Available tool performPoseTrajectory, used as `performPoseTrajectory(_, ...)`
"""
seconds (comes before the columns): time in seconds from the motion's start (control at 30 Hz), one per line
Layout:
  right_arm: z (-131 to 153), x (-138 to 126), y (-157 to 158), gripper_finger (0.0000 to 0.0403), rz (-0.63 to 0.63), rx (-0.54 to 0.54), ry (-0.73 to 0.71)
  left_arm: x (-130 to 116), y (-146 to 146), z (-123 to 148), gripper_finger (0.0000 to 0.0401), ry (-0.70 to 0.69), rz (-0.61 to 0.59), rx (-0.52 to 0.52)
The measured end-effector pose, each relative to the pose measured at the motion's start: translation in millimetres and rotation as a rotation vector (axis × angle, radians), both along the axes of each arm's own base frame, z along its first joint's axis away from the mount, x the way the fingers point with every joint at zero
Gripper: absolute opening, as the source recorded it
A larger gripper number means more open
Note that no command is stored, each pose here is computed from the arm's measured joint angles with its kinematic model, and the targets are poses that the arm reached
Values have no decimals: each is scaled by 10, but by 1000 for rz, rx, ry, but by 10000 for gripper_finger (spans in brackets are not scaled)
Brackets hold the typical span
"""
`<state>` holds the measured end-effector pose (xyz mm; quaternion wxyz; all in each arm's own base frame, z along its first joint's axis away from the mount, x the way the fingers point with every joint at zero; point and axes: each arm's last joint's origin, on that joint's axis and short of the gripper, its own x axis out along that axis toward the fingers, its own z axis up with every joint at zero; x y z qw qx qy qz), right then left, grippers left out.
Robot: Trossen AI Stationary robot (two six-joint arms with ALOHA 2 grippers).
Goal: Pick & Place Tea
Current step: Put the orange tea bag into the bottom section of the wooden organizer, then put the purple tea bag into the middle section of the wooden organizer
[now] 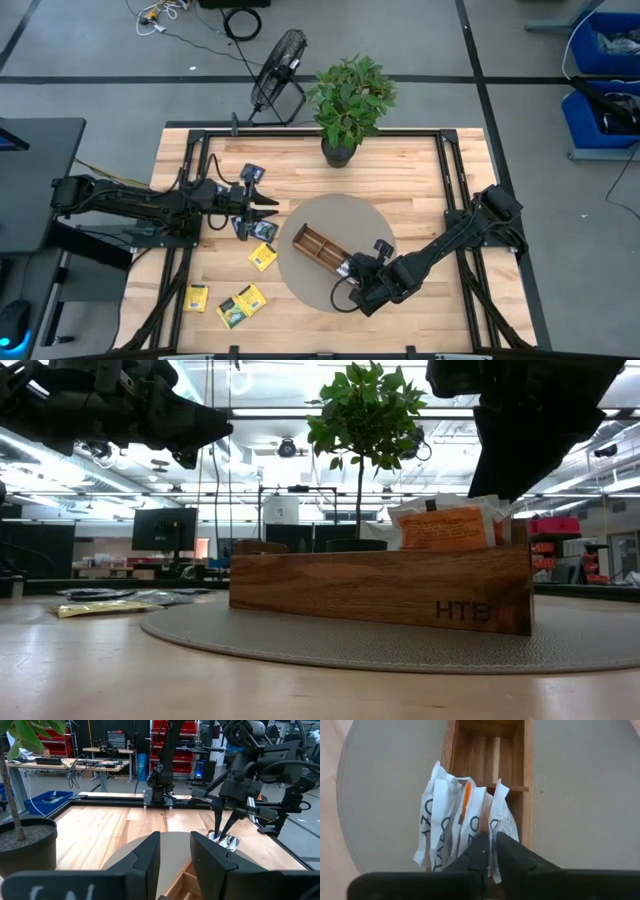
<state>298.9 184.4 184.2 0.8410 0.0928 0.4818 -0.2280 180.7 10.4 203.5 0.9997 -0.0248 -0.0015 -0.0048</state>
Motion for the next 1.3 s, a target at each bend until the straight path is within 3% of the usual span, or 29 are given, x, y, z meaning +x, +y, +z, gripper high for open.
performPoseTrajectory(0.43, 158, -62, -54, 184, 13, -52, -27, 0, 0, -28, 112, 30, 0, -28)
performPoseTrajectory(0.63, 168, -70, -87, 233, 15, -147, -44, -1, 0, -42, 112, 44, 1, -29)
performPoseTrajectory(0.8, 193, -61, -107, 240, 36, -240, -67, -2, 1, -60, 112, 62, 2, -33)
performPoseTrajectory(1.3, 503, -140, -197, 224, 21, -344, -187, -31, -1, -246, 112, 258, 16, -132)
